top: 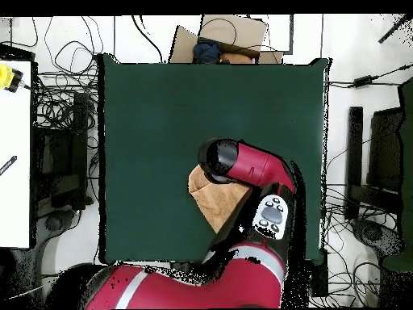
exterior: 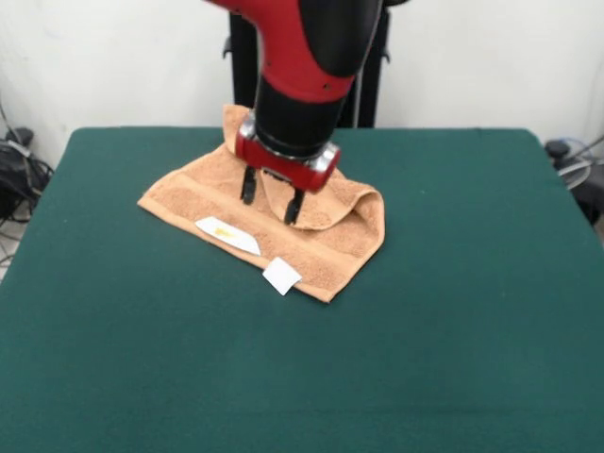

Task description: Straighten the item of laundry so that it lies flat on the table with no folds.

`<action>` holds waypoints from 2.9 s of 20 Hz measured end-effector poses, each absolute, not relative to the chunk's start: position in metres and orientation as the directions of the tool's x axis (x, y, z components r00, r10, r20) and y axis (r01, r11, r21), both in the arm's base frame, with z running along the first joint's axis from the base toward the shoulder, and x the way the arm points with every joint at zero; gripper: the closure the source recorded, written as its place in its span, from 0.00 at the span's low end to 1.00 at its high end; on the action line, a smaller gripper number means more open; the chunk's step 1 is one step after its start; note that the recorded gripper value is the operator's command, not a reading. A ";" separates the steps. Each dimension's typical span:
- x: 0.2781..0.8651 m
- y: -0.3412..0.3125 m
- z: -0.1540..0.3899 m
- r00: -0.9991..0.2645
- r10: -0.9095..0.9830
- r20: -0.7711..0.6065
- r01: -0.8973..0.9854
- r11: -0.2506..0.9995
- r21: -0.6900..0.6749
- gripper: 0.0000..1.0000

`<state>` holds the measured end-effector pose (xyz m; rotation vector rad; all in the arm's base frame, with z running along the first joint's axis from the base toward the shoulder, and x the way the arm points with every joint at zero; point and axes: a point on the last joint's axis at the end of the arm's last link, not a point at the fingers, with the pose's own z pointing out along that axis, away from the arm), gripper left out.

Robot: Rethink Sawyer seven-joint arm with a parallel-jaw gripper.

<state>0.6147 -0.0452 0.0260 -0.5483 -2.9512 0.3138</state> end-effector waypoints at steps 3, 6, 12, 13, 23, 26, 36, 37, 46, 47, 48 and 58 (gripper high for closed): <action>0.614 -0.053 0.021 -0.921 0.379 0.089 0.352 0.909 -0.222 0.00; 0.613 -0.064 0.020 -0.913 0.398 0.092 0.373 0.903 -0.212 0.00; 0.607 -0.076 0.022 -0.896 0.431 0.104 0.408 0.893 -0.188 0.00; 0.604 -0.080 0.021 -0.890 0.441 0.112 0.418 0.890 -0.181 0.00; 0.587 -0.066 0.012 -0.880 0.446 0.163 0.425 0.893 -0.148 0.00; 0.582 -0.060 0.009 -0.878 0.444 0.178 0.425 0.895 -0.139 0.00; 0.562 -0.042 -0.002 -0.867 0.438 0.237 0.423 0.899 -0.112 0.00; 0.561 -0.041 -0.002 -0.867 0.437 0.238 0.423 0.899 -0.112 0.00; 0.552 -0.026 0.007 -0.884 0.389 0.261 0.369 0.921 -0.123 0.00; 0.550 -0.024 0.007 -0.886 0.379 0.266 0.358 0.925 -0.127 0.00; 0.549 -0.022 0.008 -0.889 0.370 0.271 0.347 0.929 -0.130 0.00; 0.532 -0.016 0.028 -0.911 0.278 0.303 0.226 0.954 -0.195 0.00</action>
